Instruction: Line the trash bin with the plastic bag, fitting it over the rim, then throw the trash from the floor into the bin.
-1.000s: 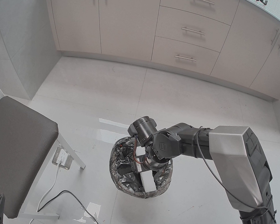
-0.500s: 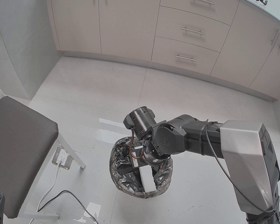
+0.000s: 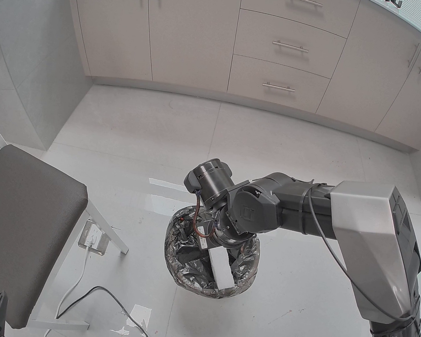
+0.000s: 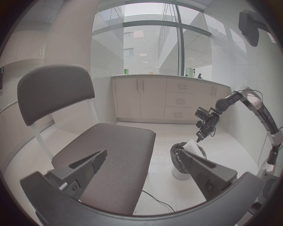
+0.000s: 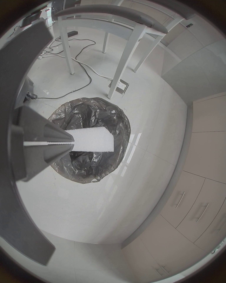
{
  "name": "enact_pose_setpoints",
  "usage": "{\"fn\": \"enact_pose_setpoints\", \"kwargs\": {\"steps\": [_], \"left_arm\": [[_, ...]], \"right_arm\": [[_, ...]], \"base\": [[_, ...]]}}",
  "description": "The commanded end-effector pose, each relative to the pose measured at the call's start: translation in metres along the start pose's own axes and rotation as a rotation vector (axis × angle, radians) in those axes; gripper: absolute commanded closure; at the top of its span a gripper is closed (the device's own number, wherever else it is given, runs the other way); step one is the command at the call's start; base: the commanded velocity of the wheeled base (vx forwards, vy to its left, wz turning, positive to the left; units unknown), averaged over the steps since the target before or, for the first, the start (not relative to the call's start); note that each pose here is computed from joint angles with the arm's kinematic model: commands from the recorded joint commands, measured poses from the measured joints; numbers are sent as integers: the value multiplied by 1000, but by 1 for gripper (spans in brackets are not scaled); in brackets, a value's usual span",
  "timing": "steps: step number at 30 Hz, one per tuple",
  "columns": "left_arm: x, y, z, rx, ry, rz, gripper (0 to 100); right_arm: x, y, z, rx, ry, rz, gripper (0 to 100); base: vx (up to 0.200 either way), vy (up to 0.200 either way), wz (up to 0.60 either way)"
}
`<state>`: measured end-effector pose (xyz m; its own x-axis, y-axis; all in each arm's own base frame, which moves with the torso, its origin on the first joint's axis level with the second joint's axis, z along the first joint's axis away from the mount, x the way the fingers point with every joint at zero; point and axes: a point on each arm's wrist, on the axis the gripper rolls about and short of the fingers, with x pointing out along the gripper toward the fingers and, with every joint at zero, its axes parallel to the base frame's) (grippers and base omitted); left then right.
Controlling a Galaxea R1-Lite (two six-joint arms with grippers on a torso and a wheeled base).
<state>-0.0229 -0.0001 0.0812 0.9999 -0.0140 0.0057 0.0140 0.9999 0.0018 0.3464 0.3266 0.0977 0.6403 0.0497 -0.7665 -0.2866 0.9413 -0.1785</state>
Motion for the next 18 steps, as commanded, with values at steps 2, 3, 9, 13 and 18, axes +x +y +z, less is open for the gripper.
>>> {"fn": "enact_pose_setpoints", "kwargs": {"steps": [2, 3, 9, 13, 18], "left_arm": [[0, 0, -5, 0, 3, 0, 0], [0, 0, -5, 0, 3, 0, 0], [0, 0, -5, 0, 3, 0, 0], [0, 0, -5, 0, 3, 0, 0], [0, 0, -5, 0, 3, 0, 0]], "right_arm": [[5, 8, -3, -15, -7, 6, 100], [10, 10, -4, -13, -17, 9, 100], [35, 14, -6, -16, -56, 9, 100], [51, 14, -8, -18, -80, 6, 100], [74, 15, -11, -62, -117, -13, 100]], "base": [[0, 0, 0], [0, 0, 0], [0, 0, 0], [0, 0, 0], [0, 0, 0]]}}
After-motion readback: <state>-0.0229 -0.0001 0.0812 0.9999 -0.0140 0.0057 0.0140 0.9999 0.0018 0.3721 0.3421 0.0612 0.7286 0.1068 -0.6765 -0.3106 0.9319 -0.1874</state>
